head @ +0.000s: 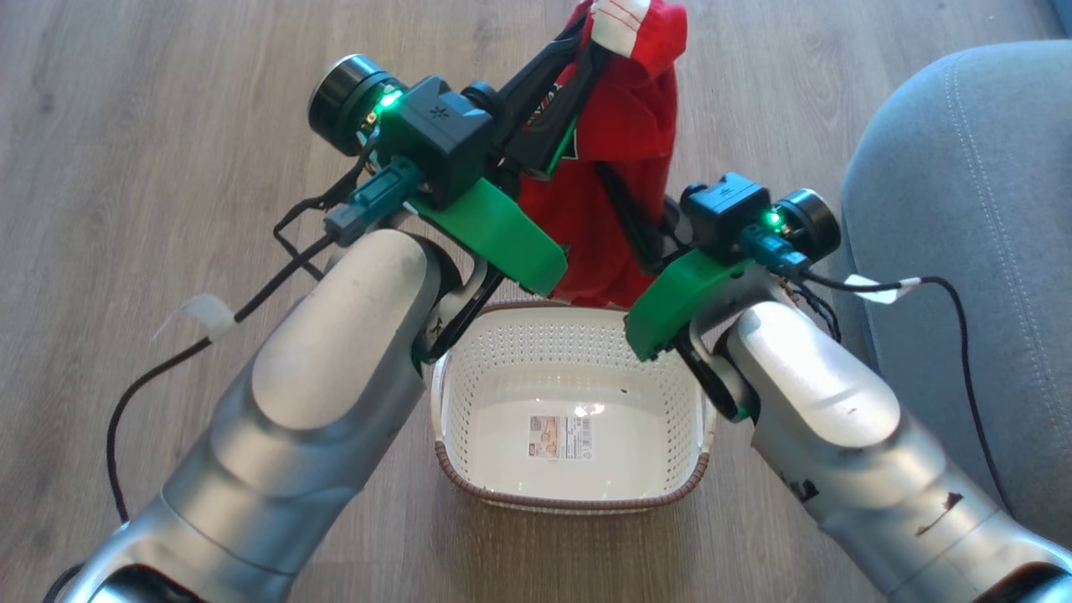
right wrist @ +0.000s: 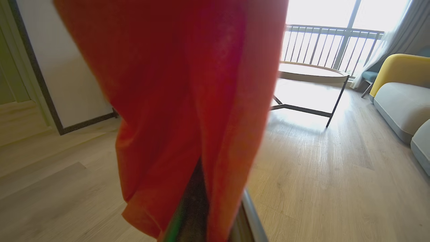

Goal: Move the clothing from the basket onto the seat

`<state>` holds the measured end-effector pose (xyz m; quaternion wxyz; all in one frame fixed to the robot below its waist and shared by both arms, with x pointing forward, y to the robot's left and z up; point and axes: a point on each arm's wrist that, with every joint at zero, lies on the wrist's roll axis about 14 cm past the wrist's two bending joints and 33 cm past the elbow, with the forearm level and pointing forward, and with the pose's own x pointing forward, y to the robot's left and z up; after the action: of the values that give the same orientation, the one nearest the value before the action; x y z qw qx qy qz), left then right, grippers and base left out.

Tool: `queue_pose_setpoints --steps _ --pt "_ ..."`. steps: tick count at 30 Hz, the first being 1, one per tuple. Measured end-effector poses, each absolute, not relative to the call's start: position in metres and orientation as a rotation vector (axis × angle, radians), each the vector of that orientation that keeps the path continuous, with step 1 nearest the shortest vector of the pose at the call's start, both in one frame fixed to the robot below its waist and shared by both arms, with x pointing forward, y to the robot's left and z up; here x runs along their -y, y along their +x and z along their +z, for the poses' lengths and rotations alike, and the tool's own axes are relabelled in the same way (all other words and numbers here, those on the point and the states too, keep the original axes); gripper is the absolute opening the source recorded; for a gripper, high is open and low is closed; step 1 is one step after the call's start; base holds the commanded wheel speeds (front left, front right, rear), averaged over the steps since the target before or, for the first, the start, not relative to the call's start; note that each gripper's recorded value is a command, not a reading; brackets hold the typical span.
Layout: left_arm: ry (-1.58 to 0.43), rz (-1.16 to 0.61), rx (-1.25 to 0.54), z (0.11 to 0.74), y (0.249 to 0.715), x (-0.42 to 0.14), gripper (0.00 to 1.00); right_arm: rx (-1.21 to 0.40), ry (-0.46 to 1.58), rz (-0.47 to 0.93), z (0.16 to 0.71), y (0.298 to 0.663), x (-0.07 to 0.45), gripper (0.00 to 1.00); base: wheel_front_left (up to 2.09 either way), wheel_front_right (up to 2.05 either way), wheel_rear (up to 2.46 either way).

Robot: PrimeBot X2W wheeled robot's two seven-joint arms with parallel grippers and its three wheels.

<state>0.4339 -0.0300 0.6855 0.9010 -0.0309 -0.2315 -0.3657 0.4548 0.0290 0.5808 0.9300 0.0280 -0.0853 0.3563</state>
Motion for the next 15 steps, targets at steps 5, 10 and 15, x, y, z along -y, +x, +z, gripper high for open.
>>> queue_pose_setpoints --steps 5,10,15 --pt "-0.074 -0.744 0.464 0.679 0.44 0.028 1.0 0.198 0.069 0.705 0.587 0.458 -0.021 0.0 0.0 0.0 0.0" --pt "-0.071 -0.733 0.415 0.663 0.45 0.027 1.0 0.184 0.089 0.664 0.579 0.46 -0.008 0.0 0.0 0.0 0.0" --pt "-0.069 -0.738 0.396 0.655 0.453 0.029 1.0 0.183 0.103 0.618 0.577 0.462 0.006 0.0 0.0 0.0 0.0"
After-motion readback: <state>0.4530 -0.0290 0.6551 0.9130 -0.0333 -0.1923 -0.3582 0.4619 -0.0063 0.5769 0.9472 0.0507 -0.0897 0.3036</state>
